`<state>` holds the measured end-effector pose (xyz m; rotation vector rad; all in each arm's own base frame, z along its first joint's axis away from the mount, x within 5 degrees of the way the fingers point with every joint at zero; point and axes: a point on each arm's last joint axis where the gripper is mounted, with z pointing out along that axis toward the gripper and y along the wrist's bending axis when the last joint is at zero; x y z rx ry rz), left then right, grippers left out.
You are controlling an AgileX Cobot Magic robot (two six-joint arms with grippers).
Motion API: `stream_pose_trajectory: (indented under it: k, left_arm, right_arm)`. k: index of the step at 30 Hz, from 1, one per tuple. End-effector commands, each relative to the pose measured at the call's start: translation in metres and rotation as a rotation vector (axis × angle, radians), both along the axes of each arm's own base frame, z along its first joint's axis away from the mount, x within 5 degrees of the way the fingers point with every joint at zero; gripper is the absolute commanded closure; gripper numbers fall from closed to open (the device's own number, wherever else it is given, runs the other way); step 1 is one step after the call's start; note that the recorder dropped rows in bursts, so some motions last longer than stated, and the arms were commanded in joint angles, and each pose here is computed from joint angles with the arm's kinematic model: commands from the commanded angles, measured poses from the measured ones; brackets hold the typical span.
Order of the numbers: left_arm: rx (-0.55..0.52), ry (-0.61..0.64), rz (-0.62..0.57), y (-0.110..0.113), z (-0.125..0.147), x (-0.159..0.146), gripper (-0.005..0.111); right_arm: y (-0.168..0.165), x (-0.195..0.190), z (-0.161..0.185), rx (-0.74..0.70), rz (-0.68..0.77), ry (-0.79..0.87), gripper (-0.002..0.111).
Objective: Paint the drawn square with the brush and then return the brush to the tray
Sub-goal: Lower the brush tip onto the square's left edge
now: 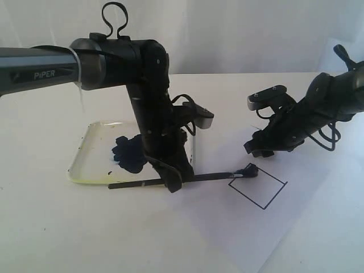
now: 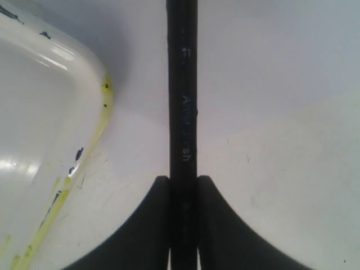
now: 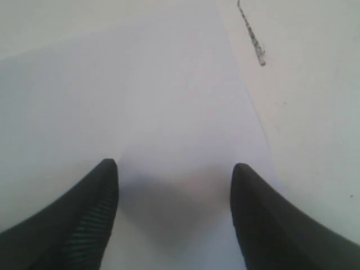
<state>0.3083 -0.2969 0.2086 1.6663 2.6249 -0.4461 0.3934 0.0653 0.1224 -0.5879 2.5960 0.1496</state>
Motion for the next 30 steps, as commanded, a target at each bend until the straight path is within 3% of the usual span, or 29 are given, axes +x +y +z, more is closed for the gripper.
stream_pose_trajectory:
  k: [1, 16, 24, 30]
  left_arm:
    - [0.027, 0.044, 0.007, 0.001, 0.001, -0.005, 0.107]
    - [0.095, 0.110, -0.013, 0.008, 0.001, -0.011, 0.107]
    - [0.018, 0.007, 0.040, 0.000, 0.001, -0.001, 0.107]
    - [0.010, -0.003, 0.043, -0.001, 0.001, 0.000, 0.107]
  right_arm:
    - [0.000, 0.001, -0.003, -0.006, 0.005, -0.002, 0.053]
    - [0.000, 0.001, -0.003, -0.006, 0.005, -0.002, 0.053]
    - [0.000, 0.001, -0.003, -0.006, 0.005, -0.002, 0.053]
    - [0.000, 0.001, -0.003, -0.006, 0.005, -0.002, 0.053]
